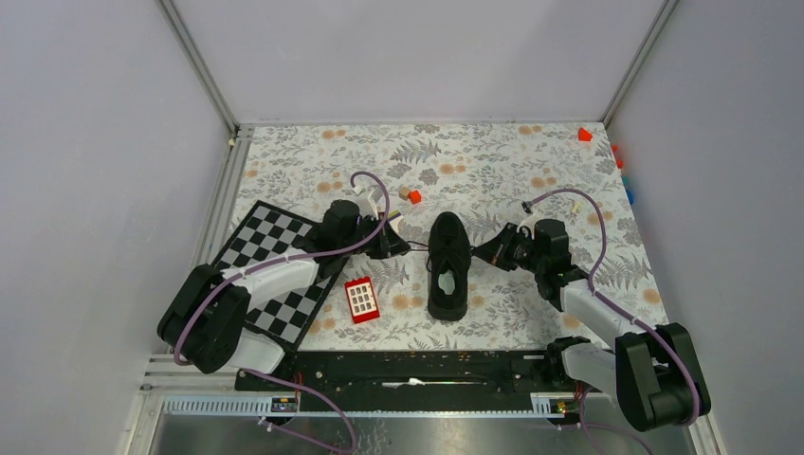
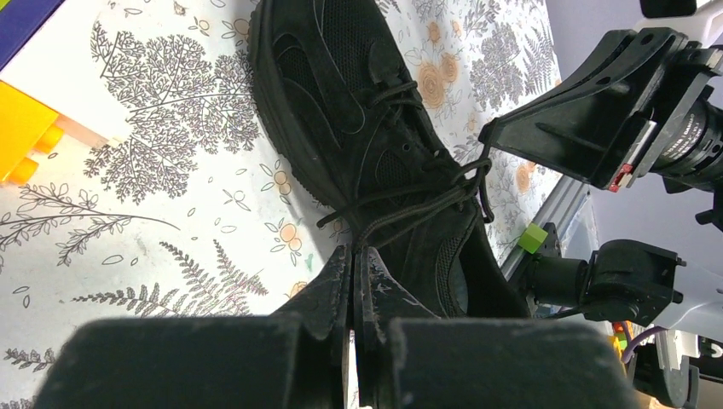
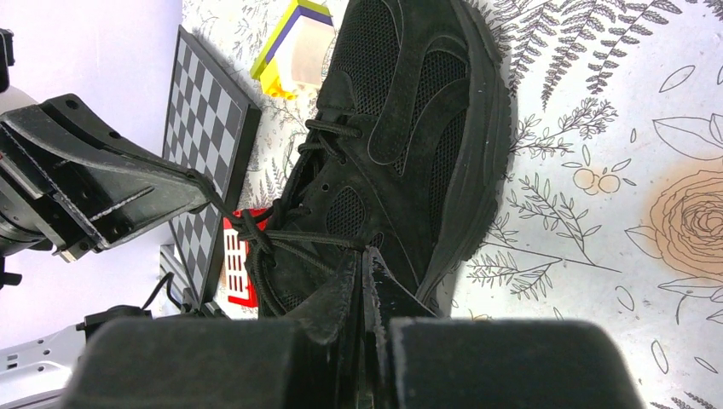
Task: Tie the shoes
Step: Tie the shoelace on the shoe.
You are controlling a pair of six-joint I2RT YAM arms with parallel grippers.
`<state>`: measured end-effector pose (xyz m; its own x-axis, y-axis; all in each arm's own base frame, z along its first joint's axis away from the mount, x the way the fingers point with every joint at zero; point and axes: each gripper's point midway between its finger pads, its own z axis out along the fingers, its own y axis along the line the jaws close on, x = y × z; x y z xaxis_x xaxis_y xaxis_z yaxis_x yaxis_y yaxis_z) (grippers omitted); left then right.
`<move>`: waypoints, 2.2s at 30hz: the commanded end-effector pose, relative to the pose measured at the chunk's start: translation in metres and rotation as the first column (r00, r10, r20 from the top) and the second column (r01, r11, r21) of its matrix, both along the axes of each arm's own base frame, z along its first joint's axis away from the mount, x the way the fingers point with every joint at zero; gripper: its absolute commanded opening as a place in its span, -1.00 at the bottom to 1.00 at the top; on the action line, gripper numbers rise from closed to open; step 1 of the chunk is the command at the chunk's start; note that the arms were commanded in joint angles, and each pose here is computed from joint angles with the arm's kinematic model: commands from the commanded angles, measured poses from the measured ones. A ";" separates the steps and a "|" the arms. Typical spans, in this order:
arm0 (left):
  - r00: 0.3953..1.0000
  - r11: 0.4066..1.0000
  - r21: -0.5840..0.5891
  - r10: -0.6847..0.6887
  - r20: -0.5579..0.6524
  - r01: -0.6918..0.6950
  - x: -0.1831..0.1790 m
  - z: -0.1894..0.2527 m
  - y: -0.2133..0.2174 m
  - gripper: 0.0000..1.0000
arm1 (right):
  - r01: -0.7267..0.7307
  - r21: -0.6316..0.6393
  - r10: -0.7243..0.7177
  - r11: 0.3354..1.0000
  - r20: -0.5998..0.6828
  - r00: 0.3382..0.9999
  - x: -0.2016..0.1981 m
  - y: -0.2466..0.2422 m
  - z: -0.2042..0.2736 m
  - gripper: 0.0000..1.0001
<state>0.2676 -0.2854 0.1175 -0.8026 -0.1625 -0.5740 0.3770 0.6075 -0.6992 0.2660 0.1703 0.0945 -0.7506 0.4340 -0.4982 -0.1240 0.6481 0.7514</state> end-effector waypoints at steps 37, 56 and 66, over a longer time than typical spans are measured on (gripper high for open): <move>0.997 0.995 0.093 0.040 0.063 -0.046 -0.003 0.000 0.030 -1.00 | 0.048 0.008 -0.048 0.999 0.019 0.999 0.021 -0.009 0.005 -1.00; 0.997 0.996 0.080 0.042 0.059 -0.047 -0.003 0.001 0.031 -1.00 | 0.009 0.042 -0.010 0.999 0.019 1.000 0.026 -0.001 0.010 -1.00; 0.995 0.999 0.027 -0.048 0.082 0.046 -0.001 0.023 0.008 -1.00 | 0.069 -0.079 -0.063 0.994 0.075 0.995 0.009 -0.023 0.049 0.22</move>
<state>0.2576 -0.2649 0.1165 -0.7975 -0.1139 -0.5925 0.3889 0.6539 -0.6491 0.2761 0.1603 0.1158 -0.7294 0.4462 -0.5186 -0.1190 0.6637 0.7384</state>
